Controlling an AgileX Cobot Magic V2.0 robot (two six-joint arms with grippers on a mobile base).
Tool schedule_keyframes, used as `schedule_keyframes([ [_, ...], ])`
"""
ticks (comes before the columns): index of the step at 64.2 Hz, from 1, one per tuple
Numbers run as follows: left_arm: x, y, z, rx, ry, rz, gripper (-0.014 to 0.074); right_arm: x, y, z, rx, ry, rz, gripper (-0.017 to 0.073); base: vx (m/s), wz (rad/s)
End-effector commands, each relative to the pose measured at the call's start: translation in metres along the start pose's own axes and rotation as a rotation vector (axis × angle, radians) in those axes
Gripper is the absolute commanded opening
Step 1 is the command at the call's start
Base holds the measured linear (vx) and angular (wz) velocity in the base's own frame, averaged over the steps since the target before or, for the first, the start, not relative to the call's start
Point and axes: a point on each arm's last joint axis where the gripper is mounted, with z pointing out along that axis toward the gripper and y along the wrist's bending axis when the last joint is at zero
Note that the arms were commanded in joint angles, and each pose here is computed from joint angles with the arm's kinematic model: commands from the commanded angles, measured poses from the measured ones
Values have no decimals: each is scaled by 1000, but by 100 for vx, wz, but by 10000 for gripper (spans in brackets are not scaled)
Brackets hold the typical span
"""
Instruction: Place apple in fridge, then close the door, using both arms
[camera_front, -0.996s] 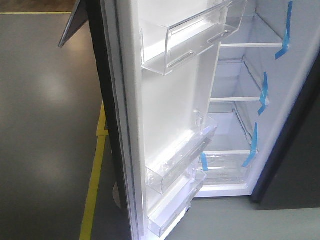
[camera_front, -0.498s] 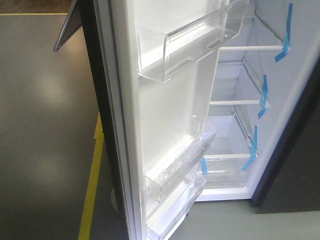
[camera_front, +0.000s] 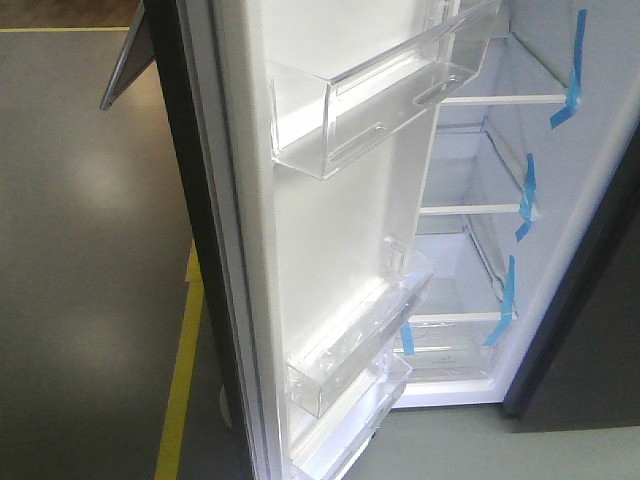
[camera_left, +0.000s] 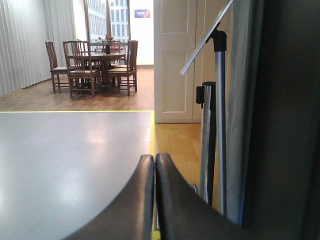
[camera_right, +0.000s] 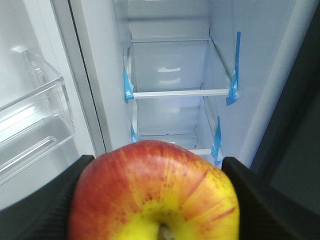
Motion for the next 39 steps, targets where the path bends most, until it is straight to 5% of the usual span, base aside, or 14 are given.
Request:
schedule_keyframes([
  [1, 2, -1, 0, 18, -51, -1, -6, -18, -1, -18, 2, -141, -8, -9, 3, 0],
  [39, 2, -1, 0, 18, -51, -1, -6, -18, -1, -18, 2, -141, -8, -9, 3, 0],
])
